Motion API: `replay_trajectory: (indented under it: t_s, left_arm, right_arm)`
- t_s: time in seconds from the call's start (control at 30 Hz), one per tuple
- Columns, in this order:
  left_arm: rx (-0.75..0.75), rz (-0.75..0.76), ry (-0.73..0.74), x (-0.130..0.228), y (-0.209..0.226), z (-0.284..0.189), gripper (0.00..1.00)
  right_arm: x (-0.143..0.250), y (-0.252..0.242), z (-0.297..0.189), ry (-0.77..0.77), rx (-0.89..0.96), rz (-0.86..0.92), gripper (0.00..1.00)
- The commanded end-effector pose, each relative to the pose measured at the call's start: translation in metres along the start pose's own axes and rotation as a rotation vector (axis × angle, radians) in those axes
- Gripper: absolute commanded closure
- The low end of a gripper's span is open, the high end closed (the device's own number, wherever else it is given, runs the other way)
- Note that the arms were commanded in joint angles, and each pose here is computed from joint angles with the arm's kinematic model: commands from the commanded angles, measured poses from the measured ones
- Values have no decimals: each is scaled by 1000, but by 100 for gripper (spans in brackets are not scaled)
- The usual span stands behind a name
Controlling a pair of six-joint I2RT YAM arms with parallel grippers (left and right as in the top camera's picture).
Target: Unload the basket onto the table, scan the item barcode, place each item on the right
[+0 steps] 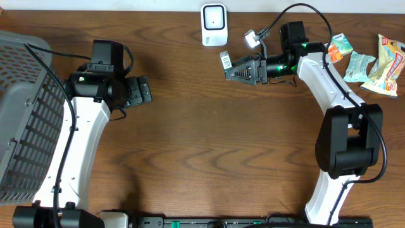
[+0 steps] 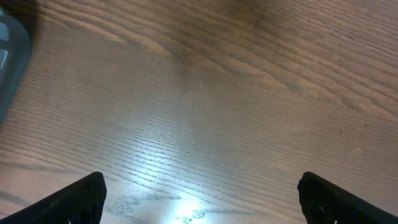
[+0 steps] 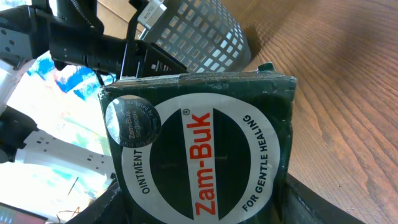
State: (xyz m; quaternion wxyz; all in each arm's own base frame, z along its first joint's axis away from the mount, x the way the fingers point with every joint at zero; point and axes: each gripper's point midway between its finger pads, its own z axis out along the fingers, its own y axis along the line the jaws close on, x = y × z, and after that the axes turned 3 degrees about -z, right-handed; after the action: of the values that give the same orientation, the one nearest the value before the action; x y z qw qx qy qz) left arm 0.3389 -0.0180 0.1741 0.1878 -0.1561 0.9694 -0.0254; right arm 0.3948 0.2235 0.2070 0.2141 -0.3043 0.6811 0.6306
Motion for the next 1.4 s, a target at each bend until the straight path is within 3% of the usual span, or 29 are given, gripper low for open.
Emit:
replay_trajectory:
  t_s: [0.0, 0.3, 0.47, 0.53, 0.67, 0.77, 0.93, 1.07, 1.37]
  left_arm:
    - [-13, 5, -2, -1, 2, 0, 2]
    - [-13, 5, -2, -1, 2, 0, 2]
    - [-13, 5, -2, -1, 2, 0, 2]
    - [-13, 5, -2, -1, 2, 1, 2]
    - [-13, 5, -2, -1, 2, 0, 2]
    - [-13, 5, -2, -1, 2, 0, 2]
    - [-13, 5, -2, -1, 2, 0, 2]
    - [-13, 5, -2, -1, 2, 1, 2]
    - [-13, 5, -2, -1, 2, 0, 2]
  right_arm:
    - [-8, 9, 1, -18, -41, -36, 44]
    - [-5, 4, 3, 2, -10, -37, 44]
    - [10, -16, 19, 100, 119, -58, 42]
    - [20, -46, 22, 180, 298, -35, 43]
    - [33, -126, -11, 290, 941, 63, 46]
    - [20, -146, -31, 320, 1260, -54, 45]
    - [-31, -148, -48, 255, 1612, -308, 44]
    - [-64, -147, -33, 229, 1669, -522, 49]
    - [-112, -169, -44, 243, 1907, -893, 43]
